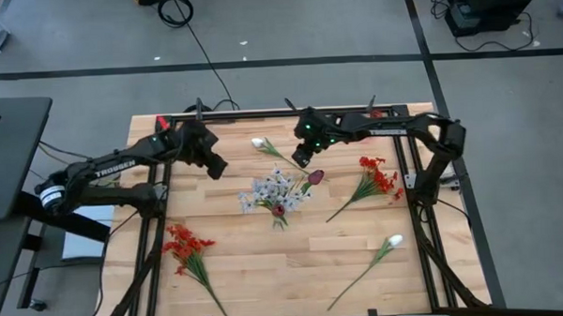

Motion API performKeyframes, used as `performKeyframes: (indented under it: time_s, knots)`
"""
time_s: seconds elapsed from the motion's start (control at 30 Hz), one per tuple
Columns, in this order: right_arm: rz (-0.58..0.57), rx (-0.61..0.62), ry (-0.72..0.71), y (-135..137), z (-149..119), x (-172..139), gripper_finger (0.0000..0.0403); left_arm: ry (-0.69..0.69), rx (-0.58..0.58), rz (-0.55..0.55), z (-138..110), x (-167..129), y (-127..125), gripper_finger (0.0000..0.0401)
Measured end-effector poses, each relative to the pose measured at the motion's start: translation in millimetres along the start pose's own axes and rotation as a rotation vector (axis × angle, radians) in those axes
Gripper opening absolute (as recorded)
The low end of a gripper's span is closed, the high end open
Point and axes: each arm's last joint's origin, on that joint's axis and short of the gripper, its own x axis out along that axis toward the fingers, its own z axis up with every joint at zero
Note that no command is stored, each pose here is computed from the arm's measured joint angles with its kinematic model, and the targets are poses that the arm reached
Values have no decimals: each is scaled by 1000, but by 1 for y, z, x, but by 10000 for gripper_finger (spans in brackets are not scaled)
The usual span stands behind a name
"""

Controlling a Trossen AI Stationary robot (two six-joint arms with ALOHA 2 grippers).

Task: Sort flowers into vase by color
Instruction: Put the top white tulip into the red vase

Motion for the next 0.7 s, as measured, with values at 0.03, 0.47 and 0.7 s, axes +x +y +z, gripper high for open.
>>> performKeyframes:
  time_s: [0.03,0.47,0.7]
  knots:
    - [5,-2,-11,0,1,7,159,-1,-6,-20,2,-1,4,169]
    - [-12,-289,48,13,10,70,146,-104,-71,-82,17,-11,35,169]
    - [-111,-330,229,13,15,96,145,-150,-69,-80,22,-13,38,169]
